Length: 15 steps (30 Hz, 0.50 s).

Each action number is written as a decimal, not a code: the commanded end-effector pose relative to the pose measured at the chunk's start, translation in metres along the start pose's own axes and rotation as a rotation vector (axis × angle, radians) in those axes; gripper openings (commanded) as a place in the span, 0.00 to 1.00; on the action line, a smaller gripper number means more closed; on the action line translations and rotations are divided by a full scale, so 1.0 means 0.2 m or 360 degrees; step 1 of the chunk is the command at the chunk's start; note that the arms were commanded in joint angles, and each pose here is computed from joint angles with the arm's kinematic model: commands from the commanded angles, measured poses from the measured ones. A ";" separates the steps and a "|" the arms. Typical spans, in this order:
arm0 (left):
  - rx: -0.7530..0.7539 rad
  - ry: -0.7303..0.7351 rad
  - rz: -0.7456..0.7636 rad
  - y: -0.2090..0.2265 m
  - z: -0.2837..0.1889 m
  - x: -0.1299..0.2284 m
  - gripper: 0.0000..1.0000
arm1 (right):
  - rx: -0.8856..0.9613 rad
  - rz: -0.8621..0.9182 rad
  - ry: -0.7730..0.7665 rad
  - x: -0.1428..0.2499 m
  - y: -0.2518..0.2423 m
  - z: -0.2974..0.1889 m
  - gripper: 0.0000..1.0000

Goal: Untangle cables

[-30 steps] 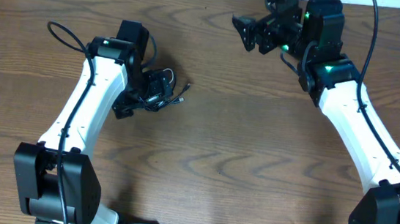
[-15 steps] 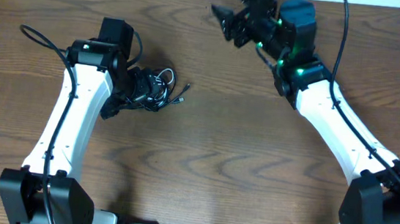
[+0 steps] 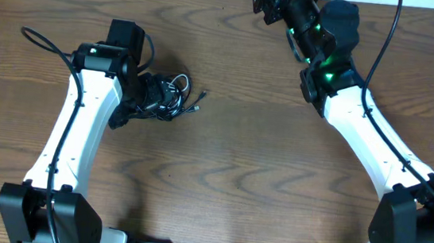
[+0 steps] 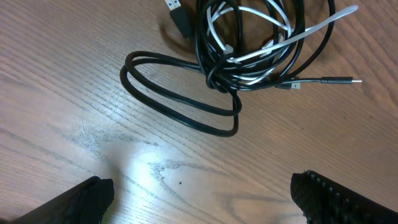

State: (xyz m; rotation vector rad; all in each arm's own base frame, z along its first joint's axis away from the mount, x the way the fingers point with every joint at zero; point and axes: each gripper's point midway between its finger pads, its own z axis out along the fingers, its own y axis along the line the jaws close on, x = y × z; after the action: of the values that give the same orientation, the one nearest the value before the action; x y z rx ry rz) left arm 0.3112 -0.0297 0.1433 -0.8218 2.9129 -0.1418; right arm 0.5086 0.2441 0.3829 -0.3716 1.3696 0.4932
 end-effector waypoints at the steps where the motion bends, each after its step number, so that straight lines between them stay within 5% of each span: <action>1: -0.0004 -0.0022 -0.0004 0.00 -0.02 -0.01 0.98 | 0.0031 0.0024 0.0026 -0.01 -0.02 -0.01 0.82; 9: -0.0005 -0.0021 -0.0004 0.00 -0.02 -0.01 0.98 | -0.0111 0.0039 0.0114 0.01 0.04 0.00 0.97; 15: -0.0005 -0.0021 -0.0004 0.00 -0.02 -0.01 0.98 | -0.0150 -0.0039 0.0306 0.02 0.06 0.00 0.99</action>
State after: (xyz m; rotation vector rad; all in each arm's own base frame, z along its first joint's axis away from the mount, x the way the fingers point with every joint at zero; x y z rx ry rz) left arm 0.3112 -0.0297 0.1433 -0.8218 2.9129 -0.1418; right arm 0.5071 0.2543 0.3508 -0.4719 1.5892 0.5294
